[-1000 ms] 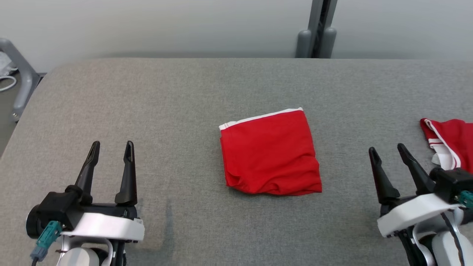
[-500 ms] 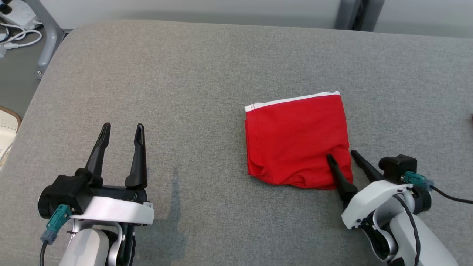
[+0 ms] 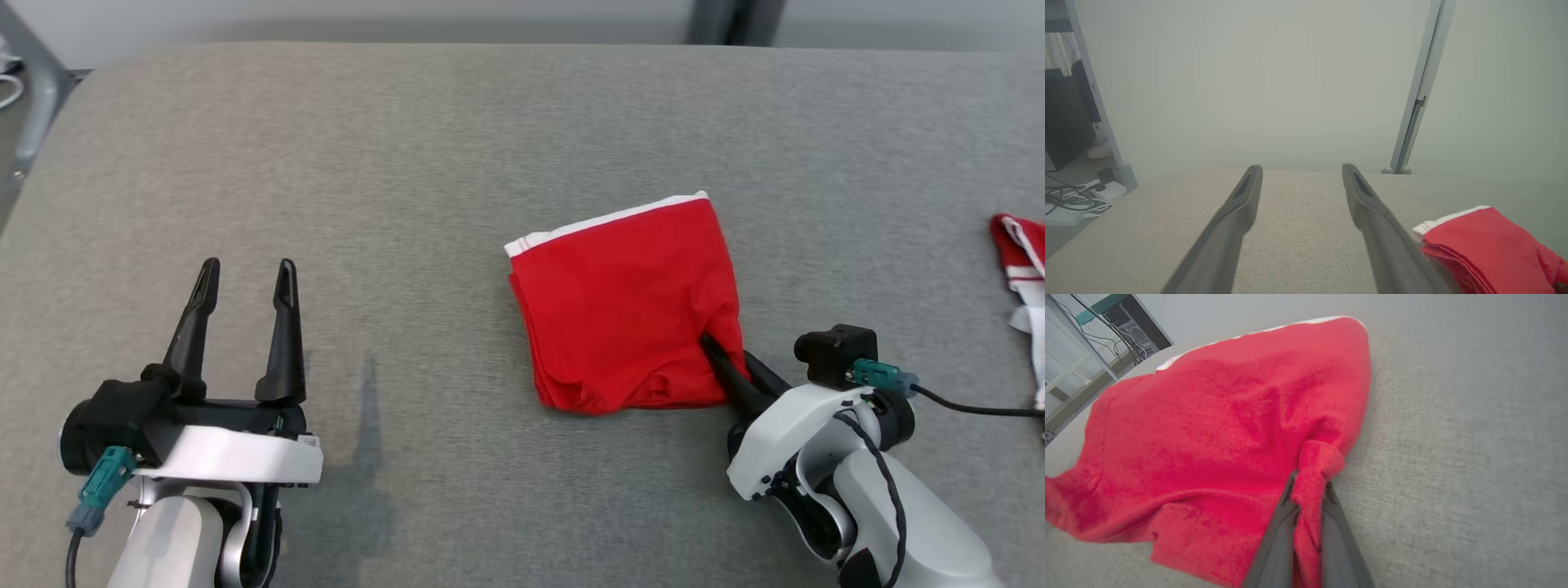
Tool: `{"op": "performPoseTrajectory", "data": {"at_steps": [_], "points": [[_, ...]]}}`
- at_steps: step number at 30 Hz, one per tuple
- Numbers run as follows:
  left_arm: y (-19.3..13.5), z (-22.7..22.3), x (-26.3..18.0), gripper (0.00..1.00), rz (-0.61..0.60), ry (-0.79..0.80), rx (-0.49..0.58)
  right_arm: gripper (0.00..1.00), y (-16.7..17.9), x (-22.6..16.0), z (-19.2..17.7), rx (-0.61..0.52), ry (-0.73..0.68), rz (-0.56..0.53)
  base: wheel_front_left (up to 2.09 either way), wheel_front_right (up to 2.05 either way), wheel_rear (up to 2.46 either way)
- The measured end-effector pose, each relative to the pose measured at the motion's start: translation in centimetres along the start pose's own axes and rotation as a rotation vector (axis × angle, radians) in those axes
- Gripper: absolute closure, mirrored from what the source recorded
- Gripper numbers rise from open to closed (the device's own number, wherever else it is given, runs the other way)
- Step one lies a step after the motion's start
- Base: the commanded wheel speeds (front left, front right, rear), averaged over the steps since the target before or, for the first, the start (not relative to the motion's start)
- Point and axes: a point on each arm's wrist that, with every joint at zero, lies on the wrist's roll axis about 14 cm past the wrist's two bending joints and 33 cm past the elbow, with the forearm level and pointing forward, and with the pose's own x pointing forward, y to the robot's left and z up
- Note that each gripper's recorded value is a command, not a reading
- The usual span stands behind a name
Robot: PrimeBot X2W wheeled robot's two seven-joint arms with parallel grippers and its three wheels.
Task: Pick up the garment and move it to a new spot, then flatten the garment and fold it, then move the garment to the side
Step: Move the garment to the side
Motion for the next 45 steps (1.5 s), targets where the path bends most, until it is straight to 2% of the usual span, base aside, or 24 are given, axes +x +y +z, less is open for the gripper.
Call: {"op": "performPoseTrajectory", "data": {"at_steps": [8, 19, 25, 30, 36, 45], "points": [[-4.2, -0.5, 2.7, 0.0, -0.118, -0.015, -0.023, 1.0, -4.0, -3.3, 0.7, -0.048, -0.021, -0.093, 0.0, 0.0, 0.0], [-13.3, -3.1, 6.7, 0.0, -0.371, 0.024, -0.065, 1.0, -12.5, -10.7, 0.5, -0.026, -0.052, -0.366, 0.0, 0.0, 0.0], [-16.9, -5.2, 8.0, 0.0, -0.475, 0.067, -0.068, 1.0, -14.8, -10.8, 4.2, -0.078, -0.13, -0.41, 0.0, 0.0, 0.0], [-18.6, -7.0, 8.8, 0.0, -0.521, 0.098, -0.075, 1.0, -17.9, -11.3, 7.8, -0.165, -0.163, -0.458, 0.0, 0.0, 0.0], [-19.3, -8.2, 9.0, 0.0, -0.543, 0.12, -0.091, 1.0, -24.4, -16.6, 9.6, -0.216, -0.138, -0.632, 0.0, 0.0, 0.0], [-19.1, -9.0, 9.3, 0.0, -0.545, 0.134, -0.088, 1.0, -29.2, -20.2, 7.6, -0.115, -0.065, -0.793, 0.0, 0.0, 0.0]]}}
